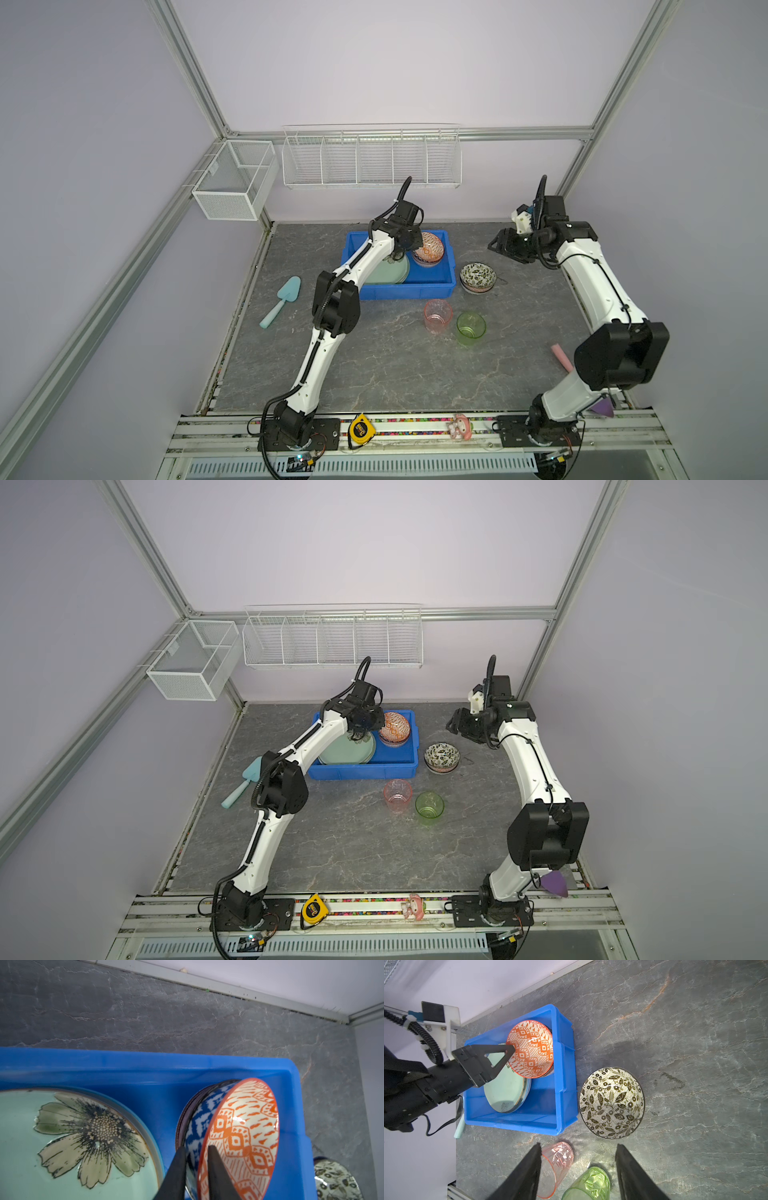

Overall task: Place the mixed dishes into the plastic bin
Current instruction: 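Lower the orange bowl into the bin beside the flower plate with the left gripper, then open and raise the left gripper while the right gripper lowers onto the leaf bowl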

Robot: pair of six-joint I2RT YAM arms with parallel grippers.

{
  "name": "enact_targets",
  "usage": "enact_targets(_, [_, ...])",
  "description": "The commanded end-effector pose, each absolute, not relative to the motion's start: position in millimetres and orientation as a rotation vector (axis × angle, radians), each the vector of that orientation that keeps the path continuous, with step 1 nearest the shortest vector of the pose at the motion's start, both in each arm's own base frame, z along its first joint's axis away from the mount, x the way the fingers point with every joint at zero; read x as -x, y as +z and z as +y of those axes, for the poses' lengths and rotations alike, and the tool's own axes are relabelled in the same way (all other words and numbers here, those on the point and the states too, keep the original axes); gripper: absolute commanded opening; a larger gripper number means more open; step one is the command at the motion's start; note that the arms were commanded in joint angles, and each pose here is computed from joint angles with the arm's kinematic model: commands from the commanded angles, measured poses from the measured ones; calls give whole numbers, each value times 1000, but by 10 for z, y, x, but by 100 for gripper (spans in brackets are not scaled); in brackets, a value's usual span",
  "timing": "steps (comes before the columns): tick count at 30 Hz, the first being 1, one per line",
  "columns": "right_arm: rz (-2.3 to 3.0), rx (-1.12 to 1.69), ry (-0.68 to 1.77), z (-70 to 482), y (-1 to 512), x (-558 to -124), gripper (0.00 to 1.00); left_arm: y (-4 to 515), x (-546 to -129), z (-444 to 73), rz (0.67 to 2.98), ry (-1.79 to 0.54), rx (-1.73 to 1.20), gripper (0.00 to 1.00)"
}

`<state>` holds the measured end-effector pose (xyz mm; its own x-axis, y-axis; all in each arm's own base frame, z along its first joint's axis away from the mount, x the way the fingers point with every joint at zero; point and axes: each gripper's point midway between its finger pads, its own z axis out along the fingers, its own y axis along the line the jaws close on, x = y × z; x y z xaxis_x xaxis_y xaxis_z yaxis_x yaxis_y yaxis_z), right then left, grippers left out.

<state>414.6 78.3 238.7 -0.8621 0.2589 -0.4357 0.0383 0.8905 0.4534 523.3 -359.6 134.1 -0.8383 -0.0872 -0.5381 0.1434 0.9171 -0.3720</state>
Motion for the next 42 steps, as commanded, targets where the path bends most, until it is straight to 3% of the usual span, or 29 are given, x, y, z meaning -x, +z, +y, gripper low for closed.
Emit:
enact_targets(1, [2575,-199,611,782,2287,-4169,60,1389,-5287,-3639,2484,-568,-51,25])
enact_targets(6, [2601,-205,602,770,2202,-4172,60,1422,-5274,-3648,2482,-580,-58,36])
enact_targets(15, [2715,-247,453,595,1849,-4133,61,1782,-5191,-3552,2450,-564,-70,73])
enact_targets(21, [2789,-271,375,520,1576,-4108,66,2191,-5060,-3439,2387,-557,-67,88])
enact_targets(29, [2914,-306,308,509,1234,-3995,73,2725,-4732,-3215,2292,-592,-61,93])
enact_targets(32, [2944,-319,304,537,1119,-3979,78,2772,-4560,-3020,2281,-569,-9,99])
enact_targets(35, [2951,-321,311,586,1047,-4003,81,2785,-4375,-2850,2255,-575,31,99])
enact_targets(39, [2972,-313,306,623,950,-4039,81,2749,-4153,-2630,2259,-542,63,99])
enact_targets(42, [2980,-321,297,623,881,-4062,76,2732,-4025,-2494,2264,-514,76,98])
